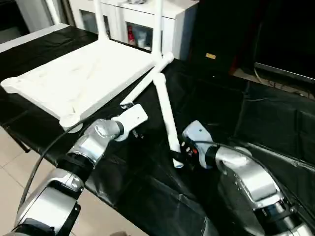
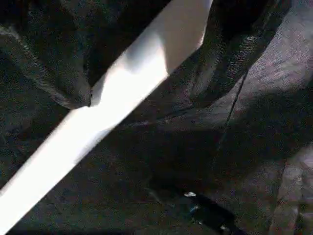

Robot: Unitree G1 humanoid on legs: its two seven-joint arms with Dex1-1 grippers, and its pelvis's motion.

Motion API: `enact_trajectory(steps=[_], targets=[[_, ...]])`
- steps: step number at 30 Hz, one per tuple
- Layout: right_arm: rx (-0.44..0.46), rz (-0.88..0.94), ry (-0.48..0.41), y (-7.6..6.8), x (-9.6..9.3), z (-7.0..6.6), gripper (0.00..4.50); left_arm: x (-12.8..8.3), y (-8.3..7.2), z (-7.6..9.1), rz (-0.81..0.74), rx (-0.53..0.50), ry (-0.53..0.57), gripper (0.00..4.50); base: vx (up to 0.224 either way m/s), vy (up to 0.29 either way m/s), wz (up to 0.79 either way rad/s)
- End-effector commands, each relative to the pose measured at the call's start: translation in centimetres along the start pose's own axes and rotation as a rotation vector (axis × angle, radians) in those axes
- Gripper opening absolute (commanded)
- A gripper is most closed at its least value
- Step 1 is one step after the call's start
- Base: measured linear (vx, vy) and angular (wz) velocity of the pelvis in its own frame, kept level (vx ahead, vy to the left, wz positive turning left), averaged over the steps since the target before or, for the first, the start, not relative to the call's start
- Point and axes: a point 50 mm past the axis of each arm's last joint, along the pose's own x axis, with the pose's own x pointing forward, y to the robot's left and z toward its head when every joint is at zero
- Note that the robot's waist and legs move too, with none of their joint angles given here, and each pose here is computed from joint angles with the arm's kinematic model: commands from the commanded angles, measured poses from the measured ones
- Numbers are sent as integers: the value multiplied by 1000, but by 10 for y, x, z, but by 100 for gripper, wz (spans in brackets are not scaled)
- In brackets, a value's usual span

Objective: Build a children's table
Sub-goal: Pick table leg

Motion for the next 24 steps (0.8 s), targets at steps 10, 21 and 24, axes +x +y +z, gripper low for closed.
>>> enact_trajectory(steps=[10, 21, 24], targets=[[68, -174, -61, -40, -22, 9, 352, 5, 2, 11, -29, -25, -53, 382, 0, 0, 0], [-193, -202, 162, -48, -15, -18, 352, 24, -8, 30, -15, 36, -72, 382, 0, 0, 0], [-216, -148, 156, -39, -7, -17, 352, 32, -17, 34, -31, 61, -59, 382, 0, 0, 0]])
